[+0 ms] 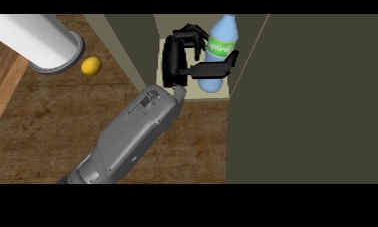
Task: Pick up the bottled water, place it into the cabinet and close the cabinet
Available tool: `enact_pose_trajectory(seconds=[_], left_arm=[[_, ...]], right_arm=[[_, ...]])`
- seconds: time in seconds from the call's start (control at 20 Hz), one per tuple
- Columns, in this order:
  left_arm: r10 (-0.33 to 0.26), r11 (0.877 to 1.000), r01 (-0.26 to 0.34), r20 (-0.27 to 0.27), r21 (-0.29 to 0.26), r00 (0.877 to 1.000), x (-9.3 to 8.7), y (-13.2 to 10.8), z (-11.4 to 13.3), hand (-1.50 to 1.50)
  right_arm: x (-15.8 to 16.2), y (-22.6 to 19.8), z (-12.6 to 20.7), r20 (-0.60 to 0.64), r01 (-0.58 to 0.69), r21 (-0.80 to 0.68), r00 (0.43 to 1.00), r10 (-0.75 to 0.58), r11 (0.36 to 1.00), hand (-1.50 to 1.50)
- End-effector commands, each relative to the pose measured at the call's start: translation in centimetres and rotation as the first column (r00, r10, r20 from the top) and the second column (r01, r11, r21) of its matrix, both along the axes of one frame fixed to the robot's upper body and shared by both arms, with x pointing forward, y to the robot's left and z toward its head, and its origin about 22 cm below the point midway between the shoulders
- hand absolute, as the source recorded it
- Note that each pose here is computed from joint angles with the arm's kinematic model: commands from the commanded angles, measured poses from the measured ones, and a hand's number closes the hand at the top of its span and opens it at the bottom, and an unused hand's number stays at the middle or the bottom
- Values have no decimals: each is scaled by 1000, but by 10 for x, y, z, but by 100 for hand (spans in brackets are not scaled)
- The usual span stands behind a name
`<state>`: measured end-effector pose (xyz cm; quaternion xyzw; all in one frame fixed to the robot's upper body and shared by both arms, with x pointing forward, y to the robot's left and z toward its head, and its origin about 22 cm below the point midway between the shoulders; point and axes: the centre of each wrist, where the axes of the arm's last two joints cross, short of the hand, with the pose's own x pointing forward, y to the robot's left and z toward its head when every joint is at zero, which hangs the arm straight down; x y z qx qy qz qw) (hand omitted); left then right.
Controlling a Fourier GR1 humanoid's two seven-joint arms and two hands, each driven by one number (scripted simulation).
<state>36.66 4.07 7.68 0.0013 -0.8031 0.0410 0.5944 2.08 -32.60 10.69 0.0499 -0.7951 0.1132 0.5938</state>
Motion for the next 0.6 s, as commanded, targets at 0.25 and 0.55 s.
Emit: enact_pose_trajectory(seconds=[0.25,0.55], left_arm=[[99,994,-99,-22,-42,995,30,26,-17,150],[122,981,-124,21,148,992,48,16,-12,150]], right_arm=[[0,13,6,44,-28,100,999,23,995,-150],[5,11,8,65,-57,85,997,52,995,-150]])
